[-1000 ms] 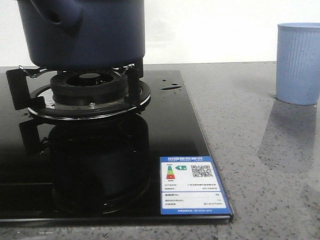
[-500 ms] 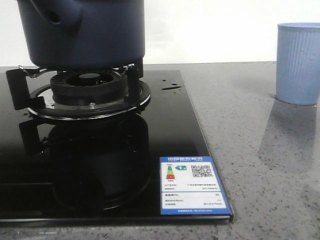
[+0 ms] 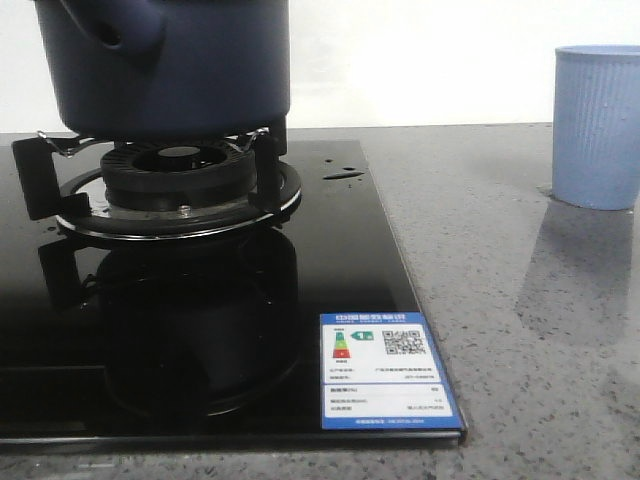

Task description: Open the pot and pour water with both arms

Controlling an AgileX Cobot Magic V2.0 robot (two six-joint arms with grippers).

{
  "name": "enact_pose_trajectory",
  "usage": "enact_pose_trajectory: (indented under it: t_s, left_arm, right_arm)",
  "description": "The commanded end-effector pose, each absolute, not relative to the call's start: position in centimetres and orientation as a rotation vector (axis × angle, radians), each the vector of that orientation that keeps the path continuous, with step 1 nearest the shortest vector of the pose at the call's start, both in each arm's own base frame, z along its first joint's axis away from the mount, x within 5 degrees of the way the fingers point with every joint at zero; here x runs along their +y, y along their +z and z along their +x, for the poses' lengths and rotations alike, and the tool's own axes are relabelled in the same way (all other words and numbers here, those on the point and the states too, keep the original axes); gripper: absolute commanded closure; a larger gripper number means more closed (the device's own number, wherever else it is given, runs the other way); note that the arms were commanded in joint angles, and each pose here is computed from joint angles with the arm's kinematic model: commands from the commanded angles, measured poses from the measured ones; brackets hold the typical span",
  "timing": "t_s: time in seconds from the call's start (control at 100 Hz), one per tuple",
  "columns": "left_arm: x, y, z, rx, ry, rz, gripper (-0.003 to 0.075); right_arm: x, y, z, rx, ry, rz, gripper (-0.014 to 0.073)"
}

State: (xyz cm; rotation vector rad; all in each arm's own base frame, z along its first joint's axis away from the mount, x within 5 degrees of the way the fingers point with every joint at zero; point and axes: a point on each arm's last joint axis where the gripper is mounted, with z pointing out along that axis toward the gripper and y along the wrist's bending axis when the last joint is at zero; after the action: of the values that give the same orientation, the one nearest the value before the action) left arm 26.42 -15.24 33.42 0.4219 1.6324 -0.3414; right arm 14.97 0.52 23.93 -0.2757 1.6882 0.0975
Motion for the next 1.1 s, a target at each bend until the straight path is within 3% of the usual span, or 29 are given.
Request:
enact_pose_trajectory:
  t_s: [0.0,0.31,0.55,0.68,1.09]
  left_arm:
    - [-15.0,36.6,26.0,1.476,-0.354,0.370,0.0348]
    - [-15.0,36.6,26.0,1.478,-0.354,0.371,0.0315]
    - [-15.0,36.6,26.0,1.476,-0.354,0.370,0.0183]
    - [-14.9,36.9,25.9,1.459,-0.354,0.363,0.0169]
    - [-9.9,43.1,20.8,1.272,-0.333,0.264,0.0170]
  right_arm:
    - [0.6,25.0,15.0,1.622,0.119,-0.264,-0.0065]
    - [0.6,25.0,15.0,1.622,0.119,-0.264,-0.0065]
    - [0.6,25.0,15.0,1.622,0.119,-0.264,-0.0065]
    - [0.6,25.0,15.0,1.622,0.119,-0.264,-0.0066]
    - [1.4,25.9,14.8,1.525,0.211,-0.310,-0.0065]
